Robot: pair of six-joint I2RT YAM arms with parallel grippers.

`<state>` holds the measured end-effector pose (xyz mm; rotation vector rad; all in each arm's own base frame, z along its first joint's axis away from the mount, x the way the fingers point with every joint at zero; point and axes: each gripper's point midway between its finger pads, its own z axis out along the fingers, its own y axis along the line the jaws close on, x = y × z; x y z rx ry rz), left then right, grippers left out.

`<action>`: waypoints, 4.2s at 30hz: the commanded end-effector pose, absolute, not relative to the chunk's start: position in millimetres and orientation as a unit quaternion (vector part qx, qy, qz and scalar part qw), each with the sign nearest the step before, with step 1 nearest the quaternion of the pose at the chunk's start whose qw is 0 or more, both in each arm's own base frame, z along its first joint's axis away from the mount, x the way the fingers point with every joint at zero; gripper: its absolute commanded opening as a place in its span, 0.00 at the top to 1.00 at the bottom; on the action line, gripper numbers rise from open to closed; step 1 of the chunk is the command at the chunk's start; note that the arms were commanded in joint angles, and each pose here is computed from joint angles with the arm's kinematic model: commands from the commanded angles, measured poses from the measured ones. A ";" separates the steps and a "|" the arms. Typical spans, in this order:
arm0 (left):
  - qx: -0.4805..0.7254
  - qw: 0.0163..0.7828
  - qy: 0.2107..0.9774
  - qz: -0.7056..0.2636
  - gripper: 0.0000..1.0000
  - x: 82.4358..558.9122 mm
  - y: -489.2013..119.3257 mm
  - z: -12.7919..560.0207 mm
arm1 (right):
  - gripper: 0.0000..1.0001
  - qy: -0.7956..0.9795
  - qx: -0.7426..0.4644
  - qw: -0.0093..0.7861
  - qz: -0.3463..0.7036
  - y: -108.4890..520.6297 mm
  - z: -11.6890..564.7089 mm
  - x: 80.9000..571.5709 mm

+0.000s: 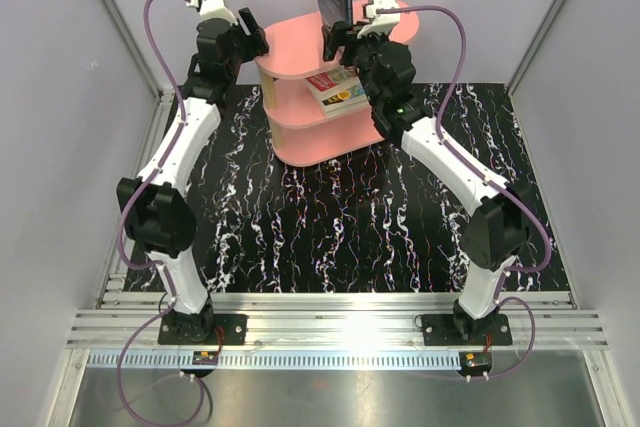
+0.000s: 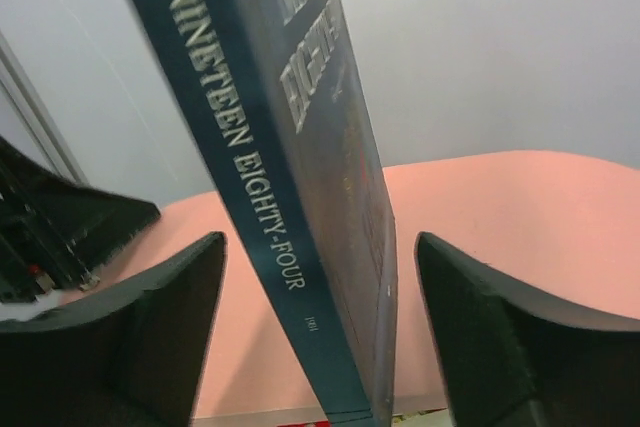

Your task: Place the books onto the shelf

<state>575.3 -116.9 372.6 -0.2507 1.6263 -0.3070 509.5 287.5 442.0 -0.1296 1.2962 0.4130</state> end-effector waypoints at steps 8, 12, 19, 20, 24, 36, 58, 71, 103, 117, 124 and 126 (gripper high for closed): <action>-0.080 0.680 0.713 -0.152 0.27 539.7 -125.5 409.0 | 1.00 0.555 0.008 0.814 0.174 254.3 511.6 495.0; -0.087 0.678 0.717 -0.138 0.27 531.8 -117.7 405.1 | 1.00 0.554 0.003 0.814 0.174 257.9 513.0 497.0; -0.117 0.667 0.728 -0.109 0.27 500.5 -95.4 381.3 | 1.00 0.535 -0.066 0.842 0.010 274.4 514.1 513.6; -0.121 0.656 0.739 -0.097 0.27 496.5 -90.9 360.9 | 1.00 0.528 -0.090 0.844 -0.020 281.1 513.4 514.1; -0.144 0.644 0.746 -0.087 0.27 483.7 -76.0 334.7 | 1.00 0.520 -0.214 0.821 -0.102 320.8 472.2 522.0; -0.233 0.570 0.774 -0.143 0.30 515.6 -24.0 257.0 | 0.96 0.514 -0.276 0.792 -0.181 317.2 423.4 517.2; -0.228 0.534 0.787 -0.205 0.32 597.6 -39.4 224.1 | 0.01 0.681 -0.285 0.675 -0.017 274.1 358.2 484.1; -0.166 0.558 0.726 -0.365 0.14 702.5 -48.8 184.1 | 0.00 0.764 -0.287 0.573 0.082 273.8 261.2 430.1; -0.079 0.495 0.633 -0.590 0.14 688.7 -143.3 154.7 | 0.00 0.820 -0.279 0.484 0.123 274.1 167.1 399.4; -0.114 0.517 0.691 -0.493 0.01 718.9 -137.5 136.5 | 0.00 0.824 -0.270 0.484 0.113 268.4 157.3 400.1; -0.061 0.503 0.683 -0.527 0.05 705.9 -159.1 131.6 | 0.00 0.831 -0.275 0.473 0.103 272.4 141.2 407.8; -0.034 0.503 0.677 -0.536 0.06 699.3 -170.5 137.8 | 0.00 0.831 -0.274 0.474 0.104 273.1 141.9 409.5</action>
